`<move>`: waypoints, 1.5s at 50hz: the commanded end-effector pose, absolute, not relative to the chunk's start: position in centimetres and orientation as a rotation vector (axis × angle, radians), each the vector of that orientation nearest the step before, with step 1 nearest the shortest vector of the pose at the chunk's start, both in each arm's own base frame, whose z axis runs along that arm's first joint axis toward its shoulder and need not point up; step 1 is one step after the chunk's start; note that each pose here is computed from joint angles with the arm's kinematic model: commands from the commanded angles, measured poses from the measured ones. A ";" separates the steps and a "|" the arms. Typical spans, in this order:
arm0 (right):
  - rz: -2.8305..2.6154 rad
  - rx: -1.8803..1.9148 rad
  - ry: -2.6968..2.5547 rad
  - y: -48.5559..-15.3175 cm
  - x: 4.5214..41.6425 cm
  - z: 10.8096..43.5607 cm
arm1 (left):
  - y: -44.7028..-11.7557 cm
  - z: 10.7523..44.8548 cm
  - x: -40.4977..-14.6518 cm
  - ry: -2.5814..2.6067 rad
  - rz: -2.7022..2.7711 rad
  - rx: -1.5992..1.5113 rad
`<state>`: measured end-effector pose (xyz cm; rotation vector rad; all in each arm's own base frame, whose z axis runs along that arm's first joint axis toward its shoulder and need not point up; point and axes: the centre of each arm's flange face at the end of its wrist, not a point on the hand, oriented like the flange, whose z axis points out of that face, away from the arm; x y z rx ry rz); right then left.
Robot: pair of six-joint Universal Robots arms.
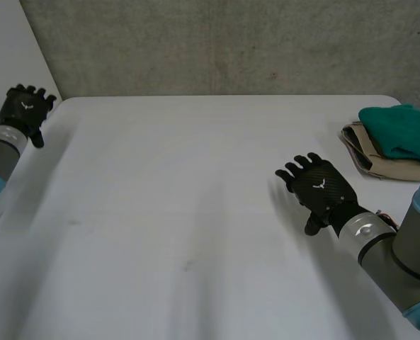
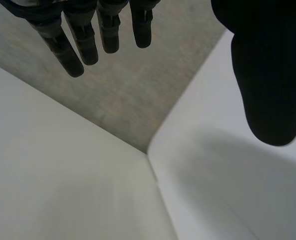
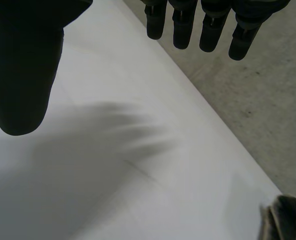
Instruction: Fold the laundry.
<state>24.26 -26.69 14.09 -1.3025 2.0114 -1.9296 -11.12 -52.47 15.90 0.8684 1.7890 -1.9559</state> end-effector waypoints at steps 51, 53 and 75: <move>-1.928 -0.496 2.277 -30.0 20.0 27.6 | -31.4 34.0 -21.7 2.413 -2.192 0.454; -1.895 -0.455 2.301 -29.4 19.4 28.2 | -27.0 34.4 -22.8 2.516 -2.169 0.416; -1.923 -0.485 2.236 -27.3 20.2 27.3 | -23.6 33.5 -24.1 2.368 -2.266 0.402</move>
